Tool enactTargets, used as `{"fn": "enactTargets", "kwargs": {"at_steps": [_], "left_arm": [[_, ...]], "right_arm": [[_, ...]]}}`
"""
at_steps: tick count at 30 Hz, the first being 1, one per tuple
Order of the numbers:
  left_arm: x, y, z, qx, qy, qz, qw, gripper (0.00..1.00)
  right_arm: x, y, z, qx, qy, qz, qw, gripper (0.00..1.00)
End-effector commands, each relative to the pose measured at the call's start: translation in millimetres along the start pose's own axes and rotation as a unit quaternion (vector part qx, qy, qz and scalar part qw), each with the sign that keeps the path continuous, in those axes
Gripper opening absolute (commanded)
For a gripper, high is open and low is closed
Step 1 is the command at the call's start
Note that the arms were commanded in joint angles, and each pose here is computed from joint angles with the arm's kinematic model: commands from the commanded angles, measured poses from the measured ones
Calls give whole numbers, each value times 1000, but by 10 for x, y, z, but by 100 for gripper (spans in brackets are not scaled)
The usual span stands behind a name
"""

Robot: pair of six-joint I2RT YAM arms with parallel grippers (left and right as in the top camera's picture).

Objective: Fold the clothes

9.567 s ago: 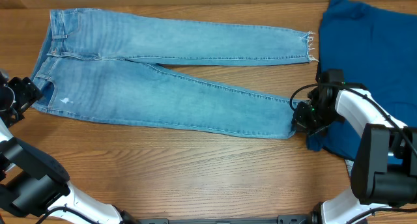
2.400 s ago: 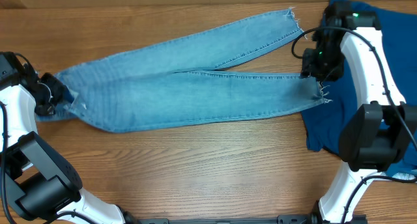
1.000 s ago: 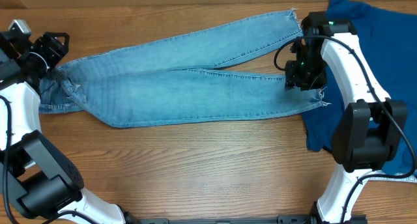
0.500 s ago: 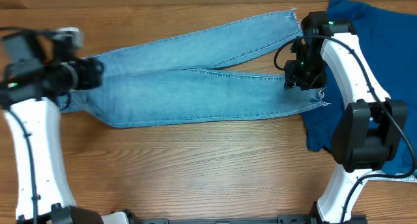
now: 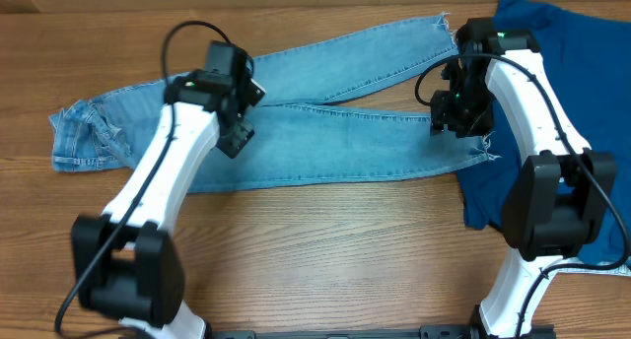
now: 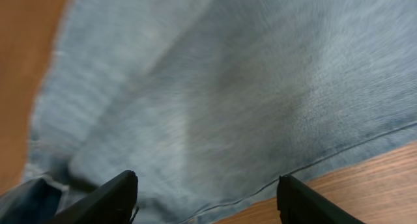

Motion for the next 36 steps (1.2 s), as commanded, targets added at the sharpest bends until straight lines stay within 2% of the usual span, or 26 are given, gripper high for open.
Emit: {"fn": "enactTargets", "kwargs": {"at_steps": [1,3,8,16,23,33,36], "left_arm": [[-34,273,-105,11,5,45,999,67],[-50,310,-202,7,19,59,998,66],[-54,236,-459,23,64,69,995,70],[-247,487,-859,13,103,70,992,73],[-309,508,-1128,-14,135,66,989,73],[-480,651,-1313,-34,153,68,985,74],[-445,711,-1281,-12,147,50,988,68]], "right_arm": [[-5,-37,11,1,9,-6,1000,55],[-1,-37,10,0,9,-7,1000,56],[-2,-38,0,1,10,-8,1000,60],[-12,-52,-113,15,32,-9,999,60],[-21,-63,-212,23,47,-11,999,60],[-18,-66,-241,23,51,-13,998,60],[-17,-66,-241,23,51,-14,998,60]]}}
Point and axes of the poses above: each gripper's point midway between its finger pads, its own y axis out along the fingers, its own z axis along the line the jaws close on, x = y × z, the point moved 6 cm from there along -y, back along the fingers, and after that the axes turned 10 degrees about -y, right-handed, at the moved point
